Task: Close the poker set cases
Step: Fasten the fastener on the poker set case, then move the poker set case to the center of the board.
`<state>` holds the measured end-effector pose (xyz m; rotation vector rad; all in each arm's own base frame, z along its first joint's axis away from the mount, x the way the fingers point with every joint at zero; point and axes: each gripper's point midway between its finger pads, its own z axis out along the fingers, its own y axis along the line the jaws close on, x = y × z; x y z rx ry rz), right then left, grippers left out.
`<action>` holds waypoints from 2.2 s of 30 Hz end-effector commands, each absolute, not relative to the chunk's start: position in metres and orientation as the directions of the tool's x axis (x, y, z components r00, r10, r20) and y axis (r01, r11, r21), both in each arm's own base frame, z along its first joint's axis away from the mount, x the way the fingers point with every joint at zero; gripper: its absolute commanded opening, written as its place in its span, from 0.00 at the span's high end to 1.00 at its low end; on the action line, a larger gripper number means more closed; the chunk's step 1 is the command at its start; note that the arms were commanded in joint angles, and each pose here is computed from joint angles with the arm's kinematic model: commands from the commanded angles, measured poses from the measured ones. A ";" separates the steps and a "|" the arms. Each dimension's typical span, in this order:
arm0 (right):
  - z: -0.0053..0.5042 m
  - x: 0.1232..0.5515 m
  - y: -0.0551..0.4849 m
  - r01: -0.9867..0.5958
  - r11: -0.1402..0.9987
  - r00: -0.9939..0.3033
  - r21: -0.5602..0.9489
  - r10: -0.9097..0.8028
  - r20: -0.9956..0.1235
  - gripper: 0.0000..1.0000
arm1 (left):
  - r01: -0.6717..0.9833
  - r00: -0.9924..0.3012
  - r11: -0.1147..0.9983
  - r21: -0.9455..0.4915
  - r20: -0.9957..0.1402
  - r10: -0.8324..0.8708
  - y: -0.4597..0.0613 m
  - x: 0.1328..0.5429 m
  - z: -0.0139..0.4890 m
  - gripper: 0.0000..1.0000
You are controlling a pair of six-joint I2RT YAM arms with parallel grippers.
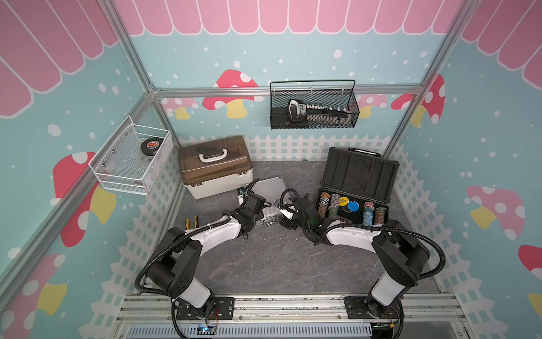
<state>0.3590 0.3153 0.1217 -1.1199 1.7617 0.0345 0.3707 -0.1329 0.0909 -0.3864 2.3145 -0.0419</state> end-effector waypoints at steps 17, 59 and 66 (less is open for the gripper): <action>0.148 0.393 0.295 -0.607 0.772 -0.360 -0.189 -0.479 -0.801 0.09 | -0.334 -0.673 0.932 -0.136 -0.658 -0.338 -0.112 0.357 0.086 0.02; 0.104 0.435 0.310 -0.637 0.762 -0.557 0.116 -0.352 -0.752 0.10 | -0.218 -0.676 0.951 -0.219 -0.669 -0.309 -0.168 0.389 0.104 0.03; 0.083 0.449 0.322 -0.644 0.749 -0.595 0.156 -0.361 -0.718 0.10 | -0.236 -0.609 0.941 -0.244 -0.717 -0.338 -0.149 0.372 0.132 0.03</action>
